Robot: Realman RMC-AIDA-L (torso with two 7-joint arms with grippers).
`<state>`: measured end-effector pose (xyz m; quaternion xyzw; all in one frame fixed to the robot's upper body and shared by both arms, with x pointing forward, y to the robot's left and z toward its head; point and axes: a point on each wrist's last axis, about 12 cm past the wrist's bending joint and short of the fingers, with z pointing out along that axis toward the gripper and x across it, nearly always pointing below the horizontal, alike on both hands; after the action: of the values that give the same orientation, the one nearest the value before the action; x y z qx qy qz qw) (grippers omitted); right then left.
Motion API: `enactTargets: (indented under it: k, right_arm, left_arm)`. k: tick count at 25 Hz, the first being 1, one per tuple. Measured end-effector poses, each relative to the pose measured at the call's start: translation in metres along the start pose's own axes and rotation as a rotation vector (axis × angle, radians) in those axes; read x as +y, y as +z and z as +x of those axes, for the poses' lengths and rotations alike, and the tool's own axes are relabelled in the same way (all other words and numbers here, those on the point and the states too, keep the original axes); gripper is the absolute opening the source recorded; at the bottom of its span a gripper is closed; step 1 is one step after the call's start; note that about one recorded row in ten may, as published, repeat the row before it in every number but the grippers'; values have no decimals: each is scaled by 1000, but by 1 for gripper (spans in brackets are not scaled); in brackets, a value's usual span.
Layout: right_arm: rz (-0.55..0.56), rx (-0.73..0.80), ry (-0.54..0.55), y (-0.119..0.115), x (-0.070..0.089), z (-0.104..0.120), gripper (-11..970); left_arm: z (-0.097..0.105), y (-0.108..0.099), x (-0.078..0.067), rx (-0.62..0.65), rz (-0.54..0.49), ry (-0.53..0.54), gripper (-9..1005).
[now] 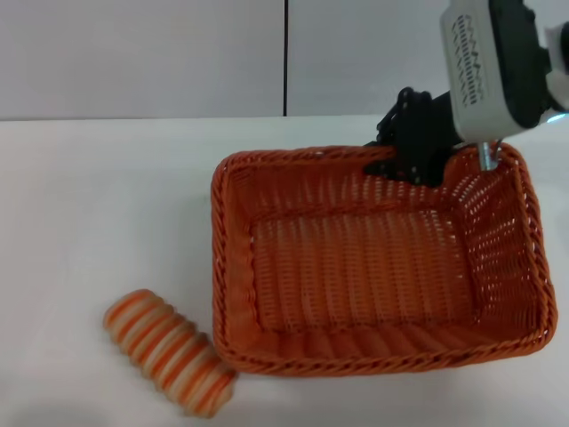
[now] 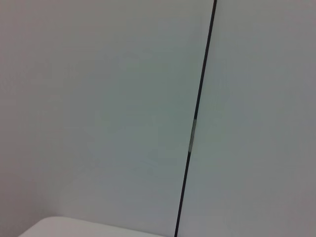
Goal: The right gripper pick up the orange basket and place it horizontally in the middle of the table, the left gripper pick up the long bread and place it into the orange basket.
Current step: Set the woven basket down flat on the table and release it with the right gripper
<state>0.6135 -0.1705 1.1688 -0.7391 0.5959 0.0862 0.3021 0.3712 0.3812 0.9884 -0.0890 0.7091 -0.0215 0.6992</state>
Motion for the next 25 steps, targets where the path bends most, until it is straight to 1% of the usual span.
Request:
enactTargets:
  k: [4,8,12,16,19,20,25]
  right_arm:
    - [-5,-11,-32,10,10,-3,157]
    - [16,2,-60,12,15,-3,157]
    - [65,7,-94,9,19,-6,158]
    - [128,19,-145,10,26,-11,163]
    - [139,10,-137,11,27,-12,179]
    - [139,2,-129,12,27,-12,184]
    - [150,-26,-99,14,28,-12,211]
  left_arm:
    - [0,-2,-3,-12,6,-14,799]
    - [1,-3,-5,-12,11,-21,799]
    - [2,-6,-5,-7,11,-22,799]
    - [1,-11,-4,-14,7,-22,799]
    - [1,-11,-4,-14,7,-22,799]
    - [-1,-15,-4,-37,11,-32,799]
    - [-3,-16,-5,-53,22,-33,799]
